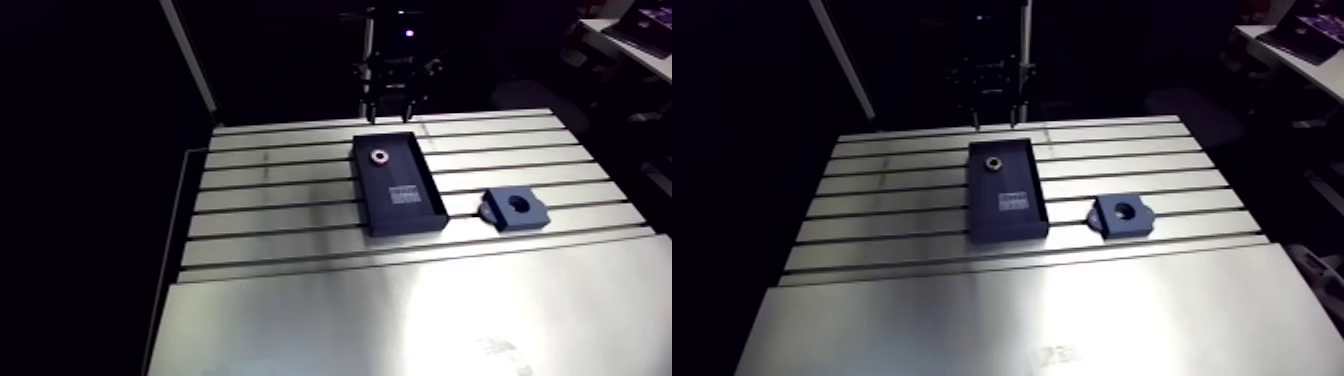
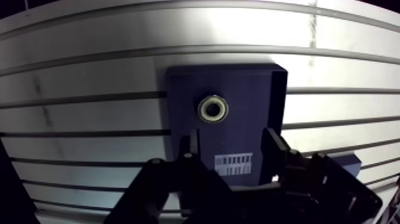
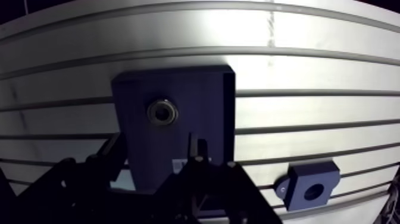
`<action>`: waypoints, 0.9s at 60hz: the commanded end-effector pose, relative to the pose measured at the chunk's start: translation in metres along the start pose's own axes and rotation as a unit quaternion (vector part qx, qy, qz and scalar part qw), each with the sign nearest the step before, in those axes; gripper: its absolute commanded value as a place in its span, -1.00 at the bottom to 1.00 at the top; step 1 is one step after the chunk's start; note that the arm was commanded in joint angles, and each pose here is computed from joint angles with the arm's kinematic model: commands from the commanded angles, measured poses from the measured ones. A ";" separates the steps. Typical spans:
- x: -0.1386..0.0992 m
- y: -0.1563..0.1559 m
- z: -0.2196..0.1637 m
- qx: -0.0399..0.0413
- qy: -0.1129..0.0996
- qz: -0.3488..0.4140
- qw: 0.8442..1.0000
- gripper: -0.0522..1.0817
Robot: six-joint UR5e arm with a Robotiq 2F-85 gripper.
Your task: Pick up the bearing and press it into the housing until flush.
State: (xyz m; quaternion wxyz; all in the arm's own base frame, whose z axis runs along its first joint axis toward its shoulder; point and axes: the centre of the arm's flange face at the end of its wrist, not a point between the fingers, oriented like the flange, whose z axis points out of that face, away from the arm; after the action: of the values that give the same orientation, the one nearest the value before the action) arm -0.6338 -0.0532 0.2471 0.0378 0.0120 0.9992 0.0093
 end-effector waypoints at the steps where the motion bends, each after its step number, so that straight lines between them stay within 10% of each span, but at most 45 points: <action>1: 0.003 -0.001 0.018 0.002 -0.013 0.000 1.000 -0.20; 54: 0.009 -0.002 0.046 0.006 -0.011 -0.001 1.000 -0.20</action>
State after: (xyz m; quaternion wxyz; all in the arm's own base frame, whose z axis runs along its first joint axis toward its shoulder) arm -0.6390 -0.0551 0.2024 0.0492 0.0110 0.9987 0.0042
